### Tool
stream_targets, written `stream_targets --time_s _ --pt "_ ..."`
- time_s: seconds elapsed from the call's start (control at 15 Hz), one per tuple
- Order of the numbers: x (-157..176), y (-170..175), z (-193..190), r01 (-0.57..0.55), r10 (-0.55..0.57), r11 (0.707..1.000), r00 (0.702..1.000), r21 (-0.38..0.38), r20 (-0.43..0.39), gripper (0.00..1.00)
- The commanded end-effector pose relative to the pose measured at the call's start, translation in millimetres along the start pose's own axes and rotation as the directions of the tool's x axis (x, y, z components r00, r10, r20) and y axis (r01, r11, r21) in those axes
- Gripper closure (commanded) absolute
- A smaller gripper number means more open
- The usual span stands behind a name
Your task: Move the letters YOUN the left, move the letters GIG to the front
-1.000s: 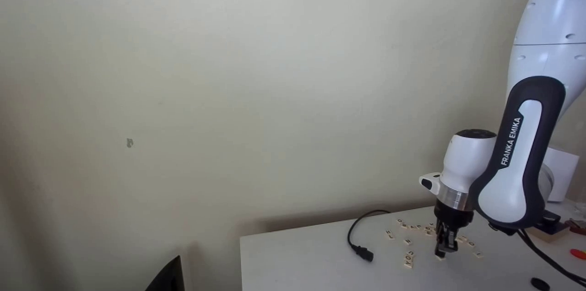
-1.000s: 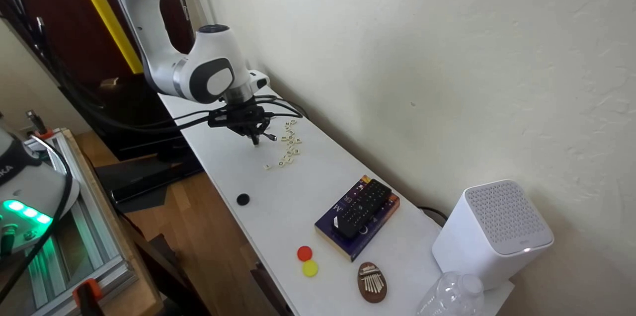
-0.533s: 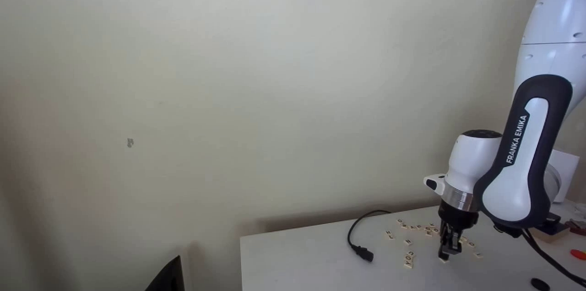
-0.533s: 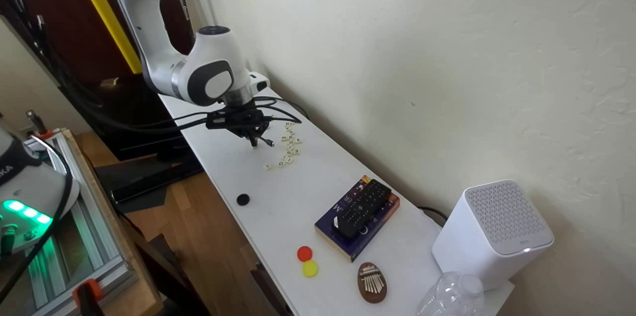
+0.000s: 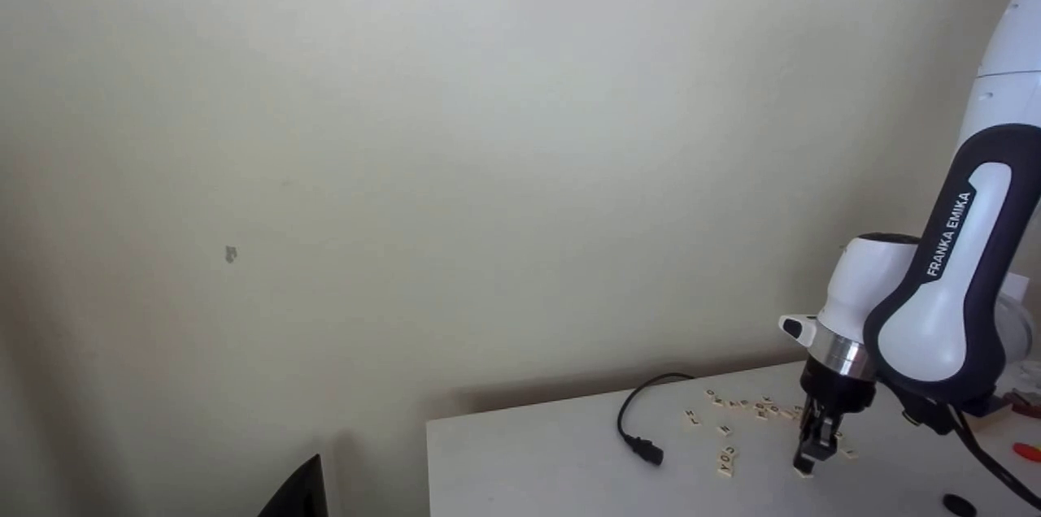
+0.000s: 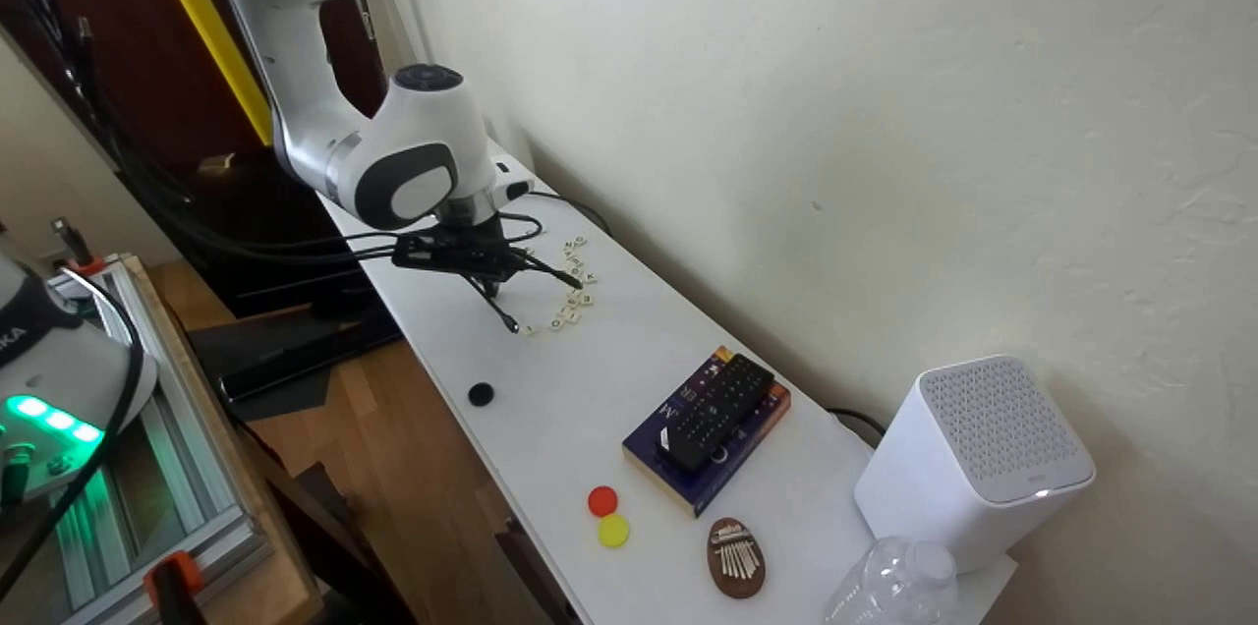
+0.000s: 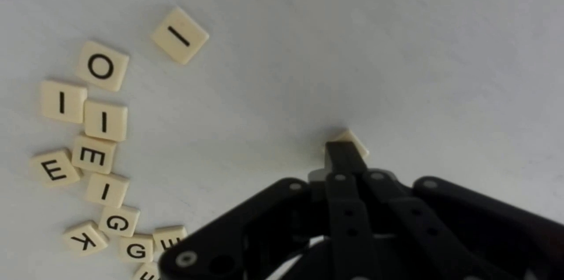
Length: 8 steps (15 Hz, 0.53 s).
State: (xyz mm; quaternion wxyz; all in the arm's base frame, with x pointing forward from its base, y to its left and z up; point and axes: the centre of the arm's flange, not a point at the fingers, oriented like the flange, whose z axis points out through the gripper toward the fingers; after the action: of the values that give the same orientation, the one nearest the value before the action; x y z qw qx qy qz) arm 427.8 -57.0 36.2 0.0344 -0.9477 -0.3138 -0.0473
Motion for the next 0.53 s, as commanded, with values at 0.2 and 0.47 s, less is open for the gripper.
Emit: stream_targets --time_s 0.2,0.47 --pt "-12 7 -20 -0.066 0.065 0.998 0.996 -0.013 -0.064 1.0" --pt "-16 14 -31 -0.185 0.183 0.983 0.981 -0.022 -0.066 1.0"
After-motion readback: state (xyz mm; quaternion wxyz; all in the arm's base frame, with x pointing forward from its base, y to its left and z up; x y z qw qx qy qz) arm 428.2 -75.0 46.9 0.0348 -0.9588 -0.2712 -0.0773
